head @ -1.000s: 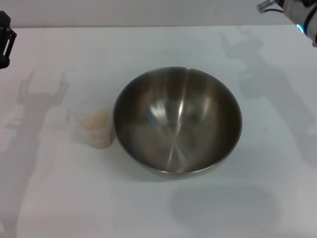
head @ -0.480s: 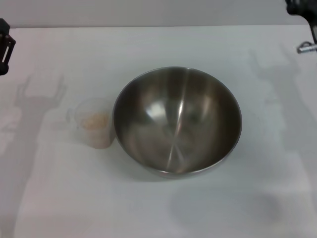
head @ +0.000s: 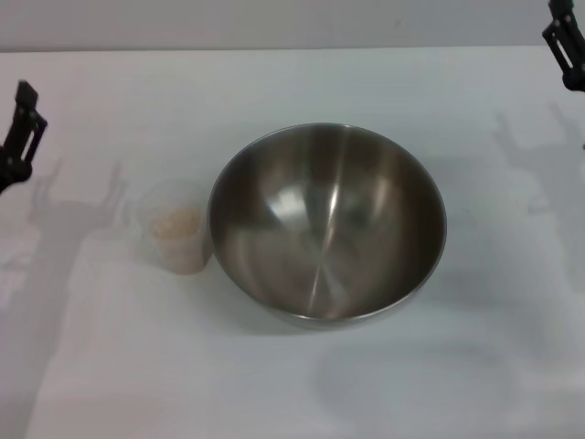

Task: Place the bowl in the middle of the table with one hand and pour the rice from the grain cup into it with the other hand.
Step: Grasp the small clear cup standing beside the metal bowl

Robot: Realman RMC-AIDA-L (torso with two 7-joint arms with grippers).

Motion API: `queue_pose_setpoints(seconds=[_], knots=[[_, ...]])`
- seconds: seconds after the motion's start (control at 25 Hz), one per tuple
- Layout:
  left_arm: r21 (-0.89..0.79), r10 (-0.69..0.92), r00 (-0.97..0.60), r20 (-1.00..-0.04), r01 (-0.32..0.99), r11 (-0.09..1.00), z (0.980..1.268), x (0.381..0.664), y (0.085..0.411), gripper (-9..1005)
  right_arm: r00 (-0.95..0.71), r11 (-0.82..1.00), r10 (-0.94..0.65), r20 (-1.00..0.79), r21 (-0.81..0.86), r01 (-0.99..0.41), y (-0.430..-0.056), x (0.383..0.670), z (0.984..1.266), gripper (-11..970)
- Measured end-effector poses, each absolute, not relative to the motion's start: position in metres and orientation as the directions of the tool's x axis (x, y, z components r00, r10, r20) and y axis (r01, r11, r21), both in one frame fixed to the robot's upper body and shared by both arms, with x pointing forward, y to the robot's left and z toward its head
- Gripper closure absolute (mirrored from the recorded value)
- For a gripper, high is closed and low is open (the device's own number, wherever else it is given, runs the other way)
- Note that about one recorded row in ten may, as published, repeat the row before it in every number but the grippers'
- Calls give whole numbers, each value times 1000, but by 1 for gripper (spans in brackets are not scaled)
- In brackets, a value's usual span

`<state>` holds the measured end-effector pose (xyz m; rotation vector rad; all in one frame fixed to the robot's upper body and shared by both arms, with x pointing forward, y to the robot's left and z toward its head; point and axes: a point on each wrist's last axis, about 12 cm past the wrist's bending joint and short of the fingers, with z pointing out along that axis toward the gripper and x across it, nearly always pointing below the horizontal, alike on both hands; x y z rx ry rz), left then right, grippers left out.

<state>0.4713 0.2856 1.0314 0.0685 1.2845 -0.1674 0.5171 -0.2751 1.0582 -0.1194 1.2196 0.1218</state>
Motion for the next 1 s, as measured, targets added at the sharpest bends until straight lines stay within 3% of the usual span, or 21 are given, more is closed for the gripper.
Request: queue_pose_setpoints(seconds=[0.48,1.0], knots=[[-26,-76,184,-980,258,966,1010,423,277,166,351,994,16,-936,-24,-109,-291,514,1057,142],[-10,-39,81,-996,328,945,996,416,268,167,348,991,4,-937,-43,-127,-288,524,1059,142]])
